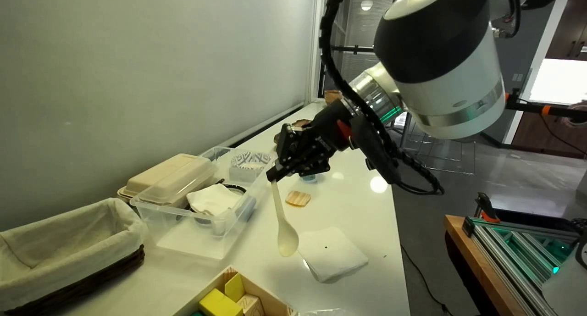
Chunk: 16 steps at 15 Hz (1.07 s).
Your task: Remove the paper towel and the spoon from the box
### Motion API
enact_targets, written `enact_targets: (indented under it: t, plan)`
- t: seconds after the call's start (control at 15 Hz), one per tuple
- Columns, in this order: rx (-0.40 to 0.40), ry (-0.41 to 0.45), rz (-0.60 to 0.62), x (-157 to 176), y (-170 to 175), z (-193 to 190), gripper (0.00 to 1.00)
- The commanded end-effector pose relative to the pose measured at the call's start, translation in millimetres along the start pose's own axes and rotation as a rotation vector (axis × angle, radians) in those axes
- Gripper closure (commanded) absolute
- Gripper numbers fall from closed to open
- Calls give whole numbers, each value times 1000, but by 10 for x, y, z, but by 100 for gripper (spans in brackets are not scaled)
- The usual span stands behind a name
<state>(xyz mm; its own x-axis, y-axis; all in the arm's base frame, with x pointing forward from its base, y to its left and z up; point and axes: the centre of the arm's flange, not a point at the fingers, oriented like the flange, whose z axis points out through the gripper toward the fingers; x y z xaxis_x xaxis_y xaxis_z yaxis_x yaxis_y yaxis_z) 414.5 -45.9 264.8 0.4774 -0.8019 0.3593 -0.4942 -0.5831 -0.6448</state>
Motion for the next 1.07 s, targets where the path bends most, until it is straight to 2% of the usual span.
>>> enact_targets:
  t: [0.0, 0.27, 0.53, 1.0]
  plan:
    - [19, -149, 55, 48, 432, -269, 99]
    - [-21, -187, 105, 227, 823, -399, 99]
    - [-83, -156, 98, 330, 1184, -397, 99]
    - [-169, -119, 69, 337, 1582, -389, 99]
